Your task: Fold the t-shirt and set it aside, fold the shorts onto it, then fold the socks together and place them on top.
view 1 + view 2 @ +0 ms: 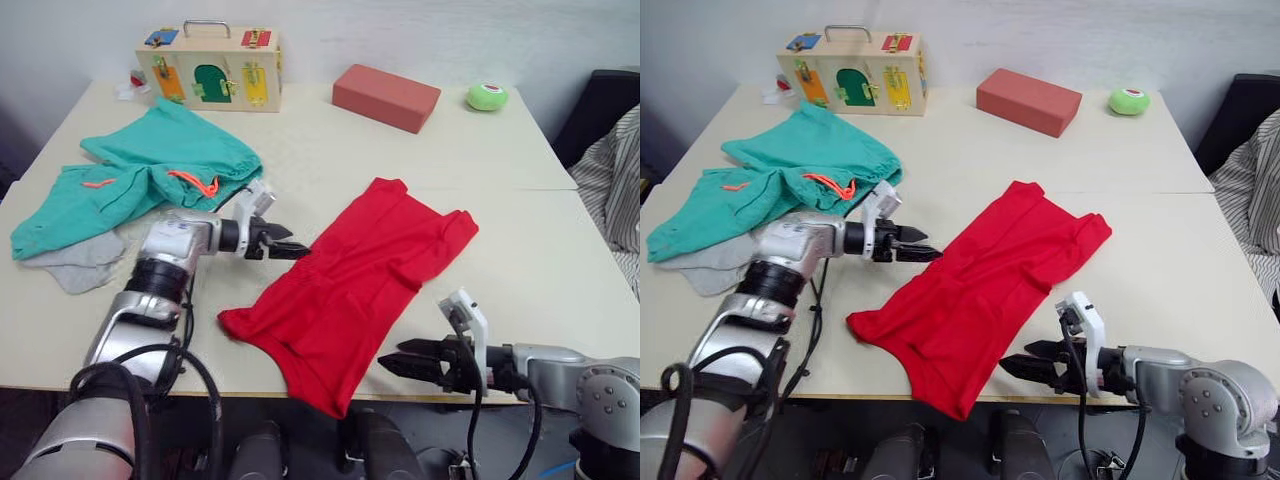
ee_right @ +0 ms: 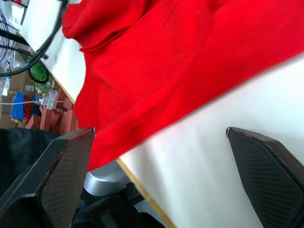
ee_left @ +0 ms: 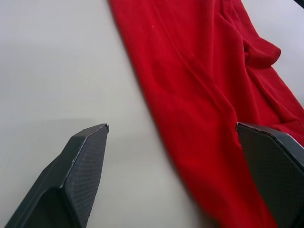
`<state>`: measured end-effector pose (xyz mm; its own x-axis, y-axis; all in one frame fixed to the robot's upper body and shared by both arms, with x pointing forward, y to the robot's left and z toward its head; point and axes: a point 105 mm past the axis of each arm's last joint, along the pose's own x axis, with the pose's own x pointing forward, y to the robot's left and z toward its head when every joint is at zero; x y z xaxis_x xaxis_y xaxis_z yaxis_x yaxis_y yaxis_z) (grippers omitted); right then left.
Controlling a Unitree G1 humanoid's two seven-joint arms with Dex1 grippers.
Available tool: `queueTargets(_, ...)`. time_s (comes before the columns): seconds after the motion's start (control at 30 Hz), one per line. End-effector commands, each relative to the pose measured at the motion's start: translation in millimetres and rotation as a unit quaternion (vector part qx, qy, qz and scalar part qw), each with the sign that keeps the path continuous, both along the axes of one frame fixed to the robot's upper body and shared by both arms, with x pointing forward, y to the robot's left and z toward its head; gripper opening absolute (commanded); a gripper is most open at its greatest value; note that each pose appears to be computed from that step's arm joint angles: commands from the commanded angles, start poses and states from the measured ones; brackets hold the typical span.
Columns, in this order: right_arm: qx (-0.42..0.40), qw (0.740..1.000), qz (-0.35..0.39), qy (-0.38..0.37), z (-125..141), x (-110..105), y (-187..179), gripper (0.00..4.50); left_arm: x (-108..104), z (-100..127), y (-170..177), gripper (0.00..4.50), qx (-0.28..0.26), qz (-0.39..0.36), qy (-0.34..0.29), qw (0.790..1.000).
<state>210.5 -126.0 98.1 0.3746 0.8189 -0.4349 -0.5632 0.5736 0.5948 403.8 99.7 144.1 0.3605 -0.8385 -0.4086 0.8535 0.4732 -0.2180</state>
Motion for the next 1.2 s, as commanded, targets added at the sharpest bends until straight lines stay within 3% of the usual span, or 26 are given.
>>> queueTargets(0.03,0.024,0.999,0.028,0.034,-9.7,-13.5,26.1,4.50,16.7,-1.7,-8.9,4.48,0.019,0.039,0.003,0.999)
queueTargets(0.2,0.031,0.998,0.034,0.044,-14.4,-11.8,48.9,4.50,20.3,-8.5,-27.9,4.48,0.021,0.052,0.030,0.998)
queueTargets(0.33,0.032,0.998,0.021,0.047,-16.8,-5.3,57.2,3.69,15.0,-16.2,-39.2,4.50,0.024,0.032,0.044,0.998)
queueTargets(0.43,0.029,0.999,0.008,0.045,-17.7,0.1,58.1,2.70,14.5,-21.9,-43.1,3.91,0.032,0.025,0.033,0.999)
queueTargets(0.7,0.021,0.999,-0.015,0.028,-15.3,7.0,51.1,0.06,13.2,-31.4,-54.4,1.62,0.018,0.022,0.016,0.999)
queueTargets(0.9,0.017,1.000,-0.018,0.018,-12.2,8.3,43.9,0.00,11.9,-38.1,-49.3,0.03,-0.003,0.030,0.017,0.999)
queueTargets(1.0,0.014,1.000,-0.018,0.013,-10.2,8.9,38.8,0.00,15.0,-39.2,-41.1,0.03,-0.017,0.050,0.006,0.999)
queueTargets(1.1,0.008,1.000,-0.009,0.003,-3.7,10.8,28.5,0.00,24.2,-24.8,-22.8,0.03,-0.080,0.101,-0.019,0.992)
queueTargets(1.2,-0.002,1.000,0.011,0.001,0.4,11.3,21.8,0.00,27.5,-15.6,-4.6,0.03,-0.107,0.140,-0.016,0.984)
